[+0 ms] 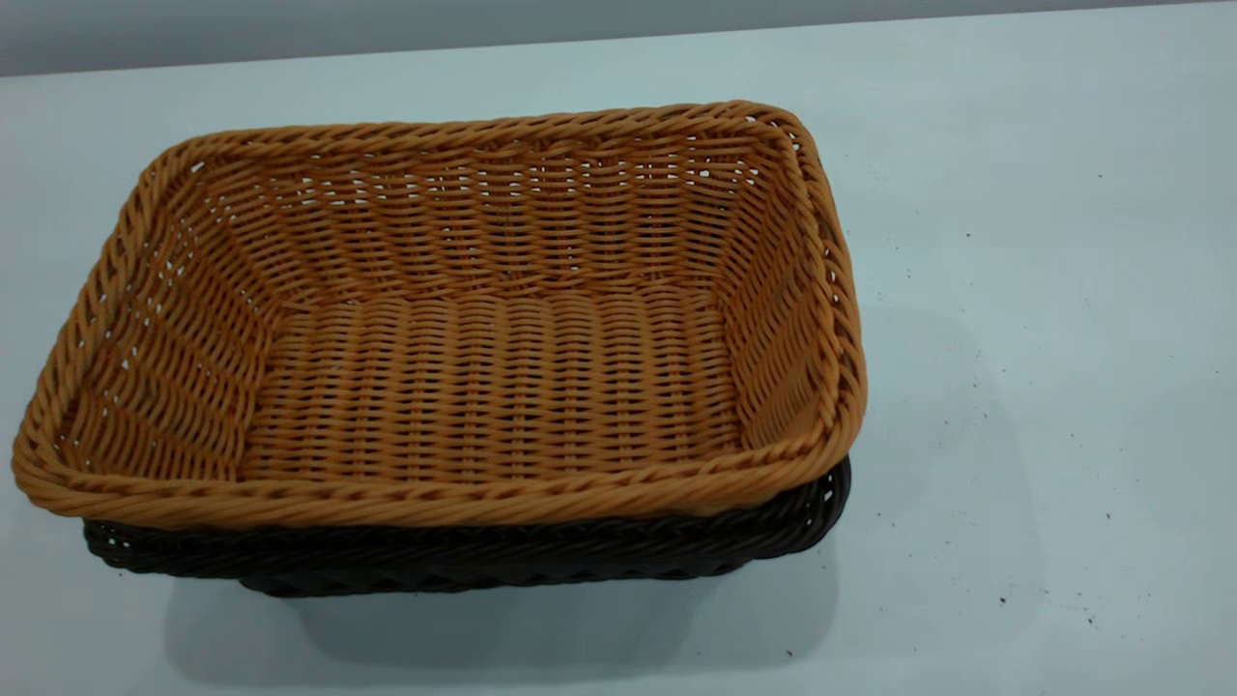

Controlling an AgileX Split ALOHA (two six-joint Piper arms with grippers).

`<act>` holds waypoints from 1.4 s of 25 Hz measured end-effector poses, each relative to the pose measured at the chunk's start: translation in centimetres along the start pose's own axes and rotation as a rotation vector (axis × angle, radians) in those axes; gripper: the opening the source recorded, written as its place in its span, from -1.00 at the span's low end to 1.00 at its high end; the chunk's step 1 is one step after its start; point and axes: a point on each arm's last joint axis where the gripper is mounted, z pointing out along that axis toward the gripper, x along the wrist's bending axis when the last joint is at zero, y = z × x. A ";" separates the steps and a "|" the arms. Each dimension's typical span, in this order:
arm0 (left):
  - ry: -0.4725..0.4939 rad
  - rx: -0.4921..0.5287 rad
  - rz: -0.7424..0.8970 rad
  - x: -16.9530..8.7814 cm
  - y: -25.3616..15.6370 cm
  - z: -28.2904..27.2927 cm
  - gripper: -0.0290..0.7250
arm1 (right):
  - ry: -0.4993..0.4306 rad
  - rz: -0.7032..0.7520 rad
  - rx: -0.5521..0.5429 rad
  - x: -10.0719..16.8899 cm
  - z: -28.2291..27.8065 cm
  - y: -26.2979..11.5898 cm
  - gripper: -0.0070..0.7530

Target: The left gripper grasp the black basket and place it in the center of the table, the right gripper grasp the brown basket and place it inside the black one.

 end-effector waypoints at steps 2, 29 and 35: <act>-0.047 -0.003 -0.012 -0.5 -1.7 -0.7 -0.92 | 0.018 0.007 0.005 0.0 -0.3 -1.8 -0.98; -0.232 0.159 0.030 -3.2 -19.9 2.2 -0.92 | 0.045 -0.161 -0.027 -1.4 4.2 -18.8 -0.98; -0.254 0.219 0.017 -3.5 -21.1 3.4 -0.92 | 0.045 -0.161 -0.034 -1.4 4.2 -18.8 -0.98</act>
